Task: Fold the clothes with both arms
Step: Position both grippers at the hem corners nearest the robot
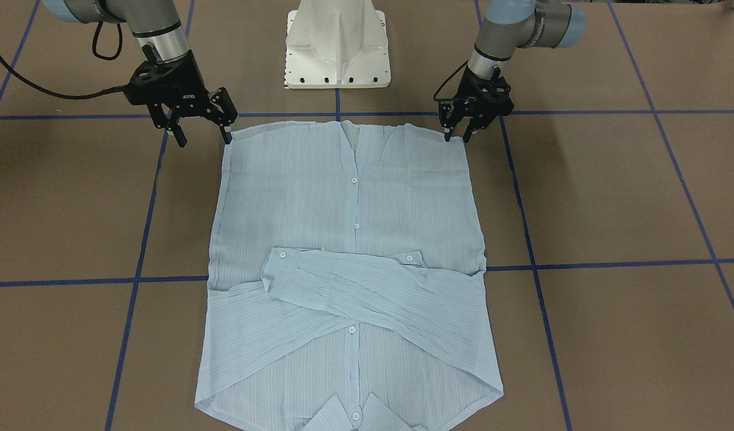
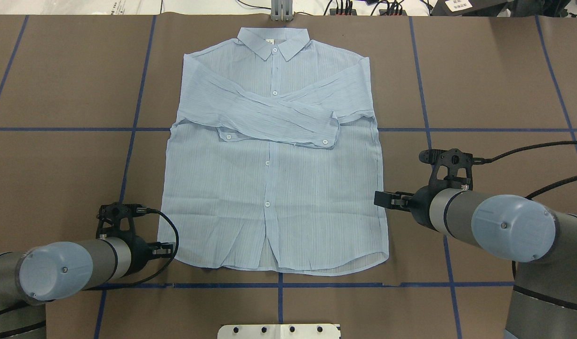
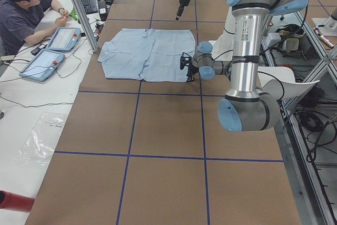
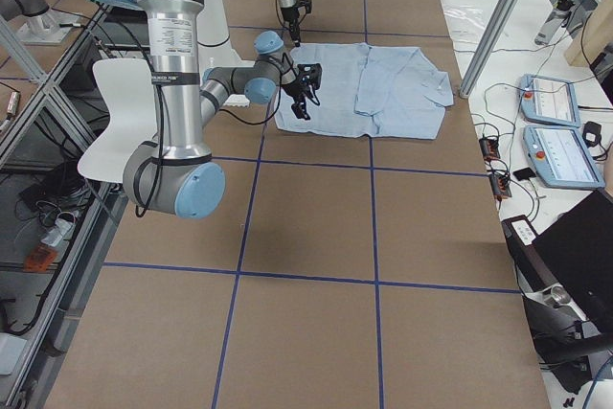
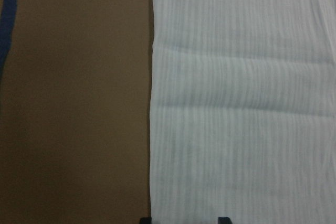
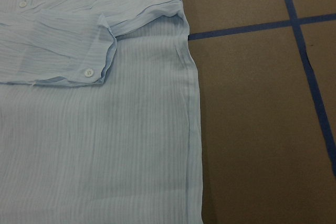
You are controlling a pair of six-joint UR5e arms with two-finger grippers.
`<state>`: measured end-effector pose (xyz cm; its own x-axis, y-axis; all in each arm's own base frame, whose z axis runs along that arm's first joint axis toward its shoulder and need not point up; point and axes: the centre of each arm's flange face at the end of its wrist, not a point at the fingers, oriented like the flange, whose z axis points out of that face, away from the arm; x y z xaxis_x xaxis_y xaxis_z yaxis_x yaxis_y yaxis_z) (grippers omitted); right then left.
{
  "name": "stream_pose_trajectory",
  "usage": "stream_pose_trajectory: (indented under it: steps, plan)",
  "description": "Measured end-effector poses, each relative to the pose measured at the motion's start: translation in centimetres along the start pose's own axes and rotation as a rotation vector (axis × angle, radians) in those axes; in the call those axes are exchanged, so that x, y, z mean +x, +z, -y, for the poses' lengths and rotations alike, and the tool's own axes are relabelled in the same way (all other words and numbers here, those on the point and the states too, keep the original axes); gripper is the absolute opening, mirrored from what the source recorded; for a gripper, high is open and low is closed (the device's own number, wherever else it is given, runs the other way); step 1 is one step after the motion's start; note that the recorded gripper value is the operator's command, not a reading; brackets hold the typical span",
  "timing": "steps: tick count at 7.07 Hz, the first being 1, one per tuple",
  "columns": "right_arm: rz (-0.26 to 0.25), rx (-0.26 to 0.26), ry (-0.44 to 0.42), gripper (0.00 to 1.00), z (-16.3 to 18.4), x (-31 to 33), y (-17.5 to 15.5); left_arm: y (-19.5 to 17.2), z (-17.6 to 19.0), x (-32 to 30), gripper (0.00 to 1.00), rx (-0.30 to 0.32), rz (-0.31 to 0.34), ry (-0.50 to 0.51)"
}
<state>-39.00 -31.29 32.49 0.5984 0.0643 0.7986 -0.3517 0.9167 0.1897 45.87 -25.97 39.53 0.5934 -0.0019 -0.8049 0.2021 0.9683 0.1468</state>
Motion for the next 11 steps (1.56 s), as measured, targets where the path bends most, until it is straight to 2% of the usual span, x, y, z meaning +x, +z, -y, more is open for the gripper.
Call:
stream_pose_trajectory:
  steps: [4,5,7,11]
  plan:
    - [-0.001,-0.001,0.000,1.00,-0.04,0.03,0.06,0.24,-0.19,-0.08,0.42,-0.004,0.007,0.002]
    - [-0.001,-0.001,-0.001,1.00,-0.05,0.02,0.06,0.29,-0.21,-0.02,0.30,-0.004,0.010,0.003]
    - [-0.002,0.000,0.000,1.00,-0.03,0.05,0.06,0.27,-0.20,0.09,0.00,-0.005,0.012,0.003]
    - [-0.006,-0.005,-0.002,1.00,-0.36,0.59,0.18,-0.23,-0.01,0.57,0.00,0.001,-0.001,0.001]
